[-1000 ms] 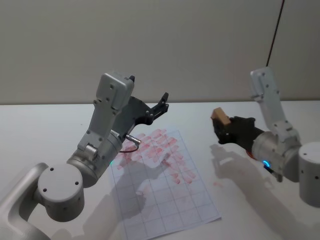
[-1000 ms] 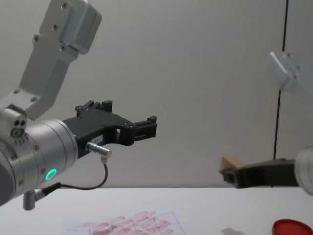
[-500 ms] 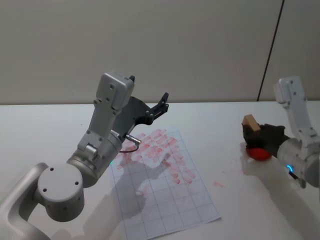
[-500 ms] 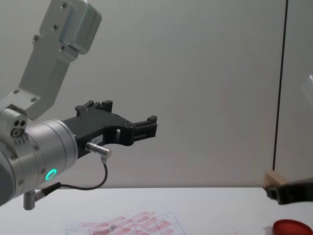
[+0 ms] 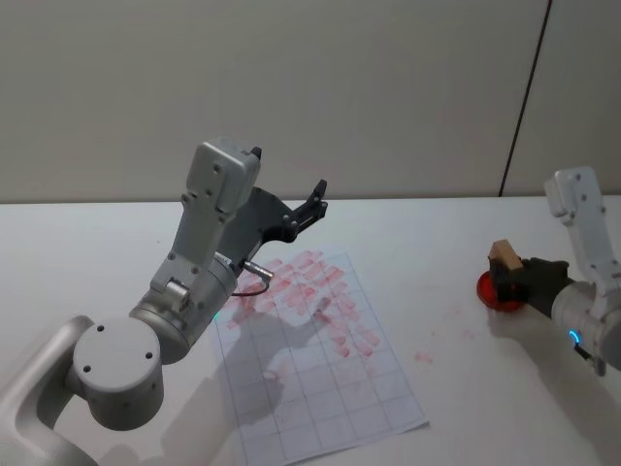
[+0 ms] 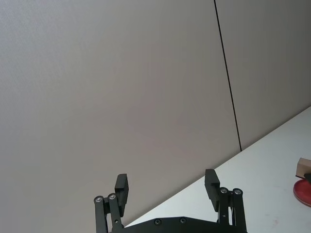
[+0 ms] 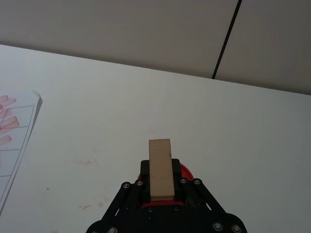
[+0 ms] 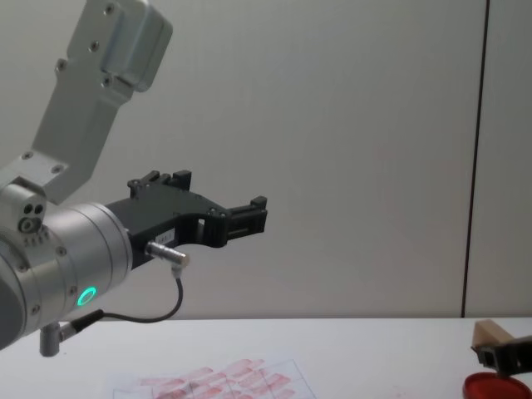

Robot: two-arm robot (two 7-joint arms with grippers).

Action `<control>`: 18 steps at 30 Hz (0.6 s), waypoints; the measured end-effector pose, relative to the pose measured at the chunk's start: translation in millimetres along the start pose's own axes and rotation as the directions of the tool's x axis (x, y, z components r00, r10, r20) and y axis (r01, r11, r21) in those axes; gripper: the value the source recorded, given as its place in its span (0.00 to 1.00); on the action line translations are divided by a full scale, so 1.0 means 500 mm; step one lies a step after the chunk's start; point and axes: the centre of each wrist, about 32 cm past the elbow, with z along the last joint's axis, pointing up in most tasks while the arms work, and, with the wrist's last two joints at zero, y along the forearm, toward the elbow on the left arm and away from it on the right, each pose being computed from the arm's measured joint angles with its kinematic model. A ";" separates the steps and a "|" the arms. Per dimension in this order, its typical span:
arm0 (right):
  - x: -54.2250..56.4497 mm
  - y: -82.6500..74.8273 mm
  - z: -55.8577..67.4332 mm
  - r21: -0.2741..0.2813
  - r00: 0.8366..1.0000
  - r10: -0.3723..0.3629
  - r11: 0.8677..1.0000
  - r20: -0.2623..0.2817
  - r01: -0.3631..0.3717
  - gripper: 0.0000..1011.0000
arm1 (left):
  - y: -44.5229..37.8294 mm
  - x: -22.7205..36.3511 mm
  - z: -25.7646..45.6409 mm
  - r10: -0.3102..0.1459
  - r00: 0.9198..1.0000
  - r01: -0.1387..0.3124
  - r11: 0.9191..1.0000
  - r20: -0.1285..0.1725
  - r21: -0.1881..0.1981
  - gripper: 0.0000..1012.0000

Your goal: Use the one hand to pick up the stamp and affix it onto the A4 paper.

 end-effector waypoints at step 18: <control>0.012 0.013 -0.017 -0.023 1.000 -0.021 1.000 -0.006 0.021 0.57 | 0.000 0.000 0.000 0.000 1.000 0.000 1.000 0.000 0.000 0.99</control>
